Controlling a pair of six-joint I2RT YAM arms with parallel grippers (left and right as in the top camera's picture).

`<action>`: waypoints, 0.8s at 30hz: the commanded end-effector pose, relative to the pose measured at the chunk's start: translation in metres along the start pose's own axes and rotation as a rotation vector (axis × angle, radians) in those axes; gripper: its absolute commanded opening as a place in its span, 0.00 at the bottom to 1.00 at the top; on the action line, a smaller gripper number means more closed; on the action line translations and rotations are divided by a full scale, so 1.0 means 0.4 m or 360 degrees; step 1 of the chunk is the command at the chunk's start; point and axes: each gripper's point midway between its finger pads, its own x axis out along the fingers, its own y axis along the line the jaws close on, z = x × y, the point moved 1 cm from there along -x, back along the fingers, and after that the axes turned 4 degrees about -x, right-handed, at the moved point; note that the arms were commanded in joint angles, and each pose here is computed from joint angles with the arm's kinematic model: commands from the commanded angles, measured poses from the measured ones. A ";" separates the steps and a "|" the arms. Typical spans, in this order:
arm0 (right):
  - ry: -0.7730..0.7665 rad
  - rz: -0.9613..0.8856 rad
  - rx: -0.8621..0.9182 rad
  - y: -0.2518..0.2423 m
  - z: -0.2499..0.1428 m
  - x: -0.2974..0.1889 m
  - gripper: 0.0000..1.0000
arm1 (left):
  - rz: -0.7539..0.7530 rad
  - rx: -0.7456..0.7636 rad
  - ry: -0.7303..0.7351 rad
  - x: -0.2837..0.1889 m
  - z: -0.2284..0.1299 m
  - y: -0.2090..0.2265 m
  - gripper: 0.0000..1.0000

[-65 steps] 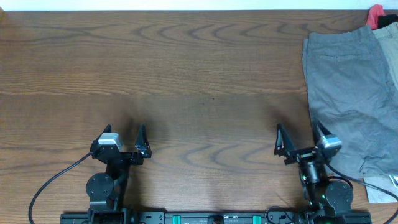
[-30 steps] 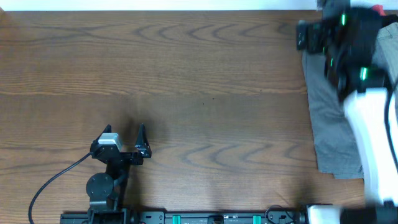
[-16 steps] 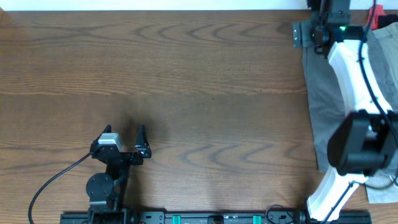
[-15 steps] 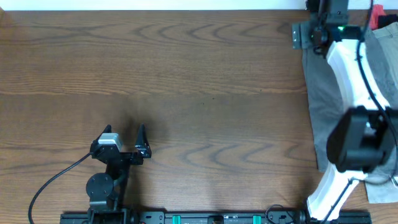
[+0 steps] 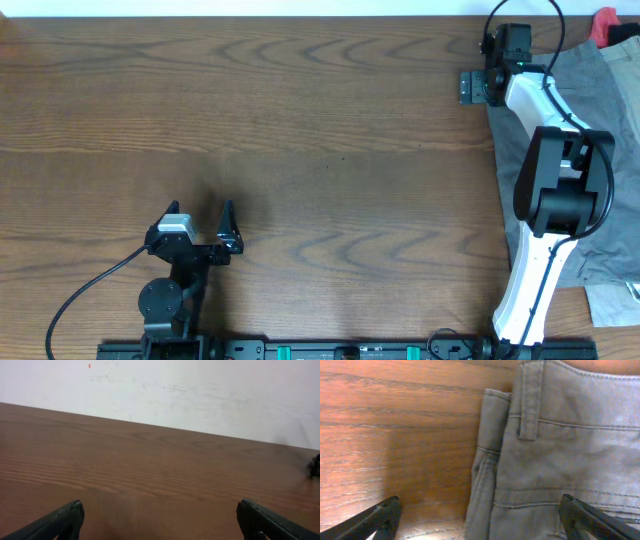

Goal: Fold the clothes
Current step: 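Grasp the grey shorts and drag them left onto the table center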

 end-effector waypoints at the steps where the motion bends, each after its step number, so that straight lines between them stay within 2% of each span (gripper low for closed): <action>1: 0.0037 0.0022 0.0055 0.004 -0.020 0.038 0.91 | -0.0001 0.0008 0.0075 0.002 -0.038 0.005 0.98; 2: 0.0036 0.0042 0.0055 0.009 -0.020 0.041 0.84 | -0.0001 0.0008 0.0075 0.002 -0.038 0.005 0.98; 5: 0.0048 0.0076 0.0088 0.022 -0.030 0.055 0.56 | -0.0001 0.0008 0.0075 0.002 -0.038 0.005 0.98; 7: 0.0064 0.0077 0.0125 0.025 -0.039 0.067 0.41 | -0.0001 0.0008 0.0075 0.002 -0.038 0.005 0.98; 14: 0.0126 0.0080 0.0174 0.029 -0.068 0.084 0.01 | -0.0001 0.0008 0.0075 0.002 -0.038 0.005 0.98; 19: 0.0147 0.0076 0.0222 0.016 -0.068 0.071 0.01 | -0.0001 0.0008 0.0075 0.002 -0.038 0.005 0.98; 24: 0.0051 0.0065 0.0256 -0.013 0.008 -0.016 0.01 | -0.0001 0.0008 0.0075 0.002 -0.038 0.005 0.98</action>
